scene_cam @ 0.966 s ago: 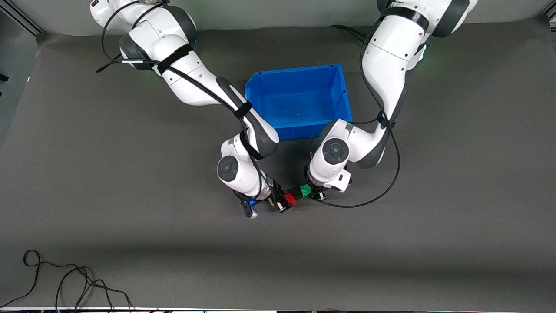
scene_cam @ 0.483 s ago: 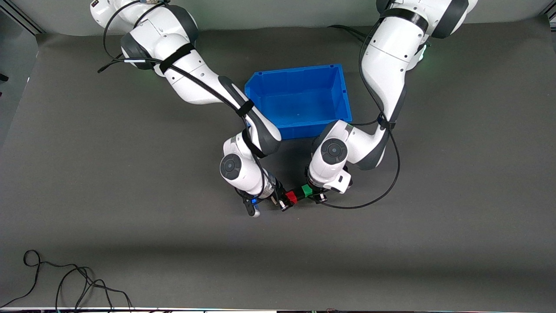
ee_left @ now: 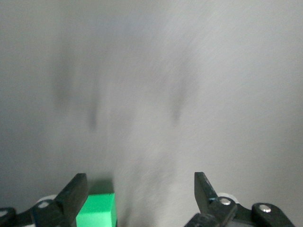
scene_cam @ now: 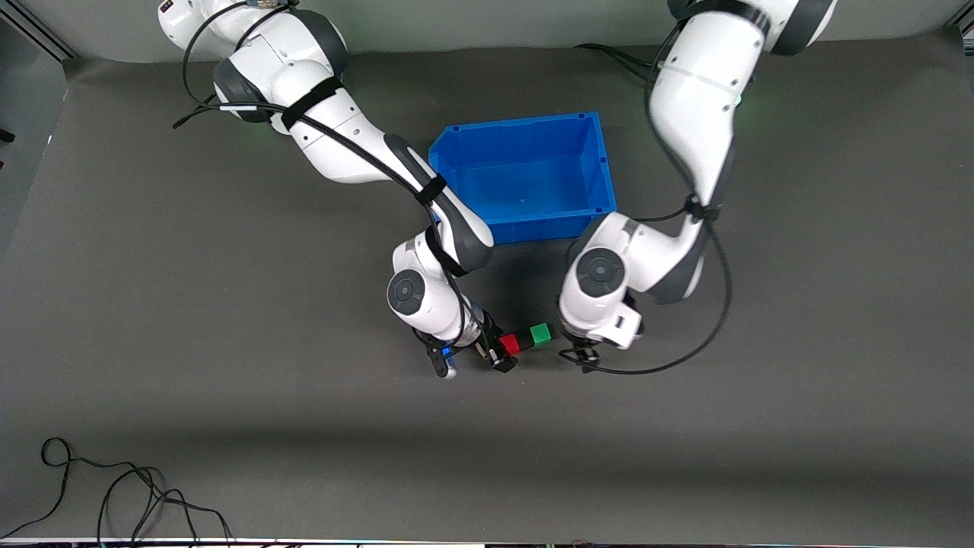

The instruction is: Attach green and red cubes to black cube

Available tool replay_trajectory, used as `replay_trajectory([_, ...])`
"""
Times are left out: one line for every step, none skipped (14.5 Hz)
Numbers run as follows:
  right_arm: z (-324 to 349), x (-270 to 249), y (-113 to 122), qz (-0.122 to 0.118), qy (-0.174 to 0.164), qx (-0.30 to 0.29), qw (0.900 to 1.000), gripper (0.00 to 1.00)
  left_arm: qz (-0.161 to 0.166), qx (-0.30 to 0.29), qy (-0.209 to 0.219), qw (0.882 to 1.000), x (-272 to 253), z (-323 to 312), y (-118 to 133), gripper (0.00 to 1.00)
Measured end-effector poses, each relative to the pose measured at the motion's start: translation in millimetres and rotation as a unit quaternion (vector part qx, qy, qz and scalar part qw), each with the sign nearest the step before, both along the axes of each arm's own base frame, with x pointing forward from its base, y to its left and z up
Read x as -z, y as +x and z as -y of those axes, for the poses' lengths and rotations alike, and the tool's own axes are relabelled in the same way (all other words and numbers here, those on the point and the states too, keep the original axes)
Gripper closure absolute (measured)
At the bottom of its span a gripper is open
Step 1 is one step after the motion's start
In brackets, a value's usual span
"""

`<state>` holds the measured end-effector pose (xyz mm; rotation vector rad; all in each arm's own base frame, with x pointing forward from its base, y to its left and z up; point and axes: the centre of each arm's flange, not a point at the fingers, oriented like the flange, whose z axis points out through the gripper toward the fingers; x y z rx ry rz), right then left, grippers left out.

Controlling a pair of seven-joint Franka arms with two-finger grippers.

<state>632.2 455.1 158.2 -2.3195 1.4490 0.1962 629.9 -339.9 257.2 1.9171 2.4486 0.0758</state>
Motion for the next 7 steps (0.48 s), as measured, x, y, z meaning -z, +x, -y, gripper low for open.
replay_trajectory([7.2,-1.1,5.8,0.002,-0.001,0.006,1.000,0.00,-0.009,0.035,0.006,0.999,-24.2,-23.1,8.1,0.00])
replay_trajectory([19.2,-3.7,14.8,0.005,-0.001,0.015,1.000,0.00,-0.020,0.077,0.011,0.997,-45.7,-47.7,14.9,0.00])
replay_trajectory([34.8,-7.4,25.6,0.004,-0.001,0.026,1.000,0.00,-0.032,0.121,0.015,0.992,-65.8,-73.7,20.3,0.00])
replay_trajectory([52.5,-12.4,36.7,0.000,-0.004,0.034,0.999,0.00,-0.042,0.163,0.016,0.986,-84.2,-100.1,25.0,0.00])
replay_trajectory([71.9,-20.8,48.0,-0.001,-0.014,0.035,0.999,0.00,-0.045,0.195,0.013,0.980,-100.0,-124.6,29.5,0.00])
replay_trajectory([91.7,-31.4,58.5,0.000,-0.034,0.028,0.999,0.00,-0.043,0.224,0.009,0.974,-113.8,-149.2,34.2,0.00])
replay_trajectory([110.1,-44.7,66.9,0.003,-0.056,0.010,0.998,0.00,-0.041,0.257,0.006,0.966,-124.8,-174.0,38.1,0.00])
